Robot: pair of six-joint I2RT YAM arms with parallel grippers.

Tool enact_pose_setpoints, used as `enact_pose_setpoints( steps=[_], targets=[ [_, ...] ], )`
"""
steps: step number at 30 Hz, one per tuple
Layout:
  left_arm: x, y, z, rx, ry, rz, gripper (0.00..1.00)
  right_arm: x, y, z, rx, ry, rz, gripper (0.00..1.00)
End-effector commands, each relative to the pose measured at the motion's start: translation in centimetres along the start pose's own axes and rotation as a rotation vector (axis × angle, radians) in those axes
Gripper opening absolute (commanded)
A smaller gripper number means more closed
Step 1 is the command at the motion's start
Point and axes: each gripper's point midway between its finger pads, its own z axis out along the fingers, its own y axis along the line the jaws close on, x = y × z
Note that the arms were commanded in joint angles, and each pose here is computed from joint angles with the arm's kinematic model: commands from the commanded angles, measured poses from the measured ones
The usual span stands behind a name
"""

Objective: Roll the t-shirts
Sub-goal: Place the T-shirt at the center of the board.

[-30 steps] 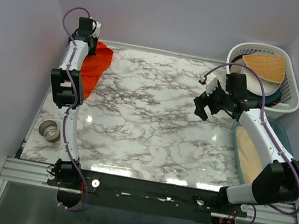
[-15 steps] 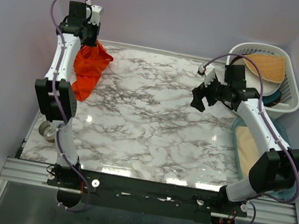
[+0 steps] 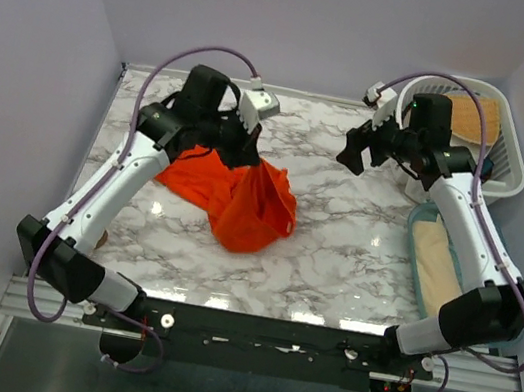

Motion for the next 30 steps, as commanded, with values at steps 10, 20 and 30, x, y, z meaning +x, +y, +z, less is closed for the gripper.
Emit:
enact_pose_setpoints(
  steps=[10, 20, 30],
  targets=[
    [8.2, 0.7, -2.2, -0.255, -0.058, -0.04, 0.7, 2.4, 4.9, -3.6, -0.036, 0.063, 0.057, 0.92],
    [16.3, 3.3, -0.6, -0.323, 0.12, -0.295, 0.71, 12.7, 11.8, 3.4, -0.264, 0.394, -0.103, 0.89],
    [17.0, 8.1, -3.0, -0.47, 0.06, -0.467, 0.71, 11.6, 13.4, 9.5, -0.468, 0.362, -0.173, 0.89]
  ],
)
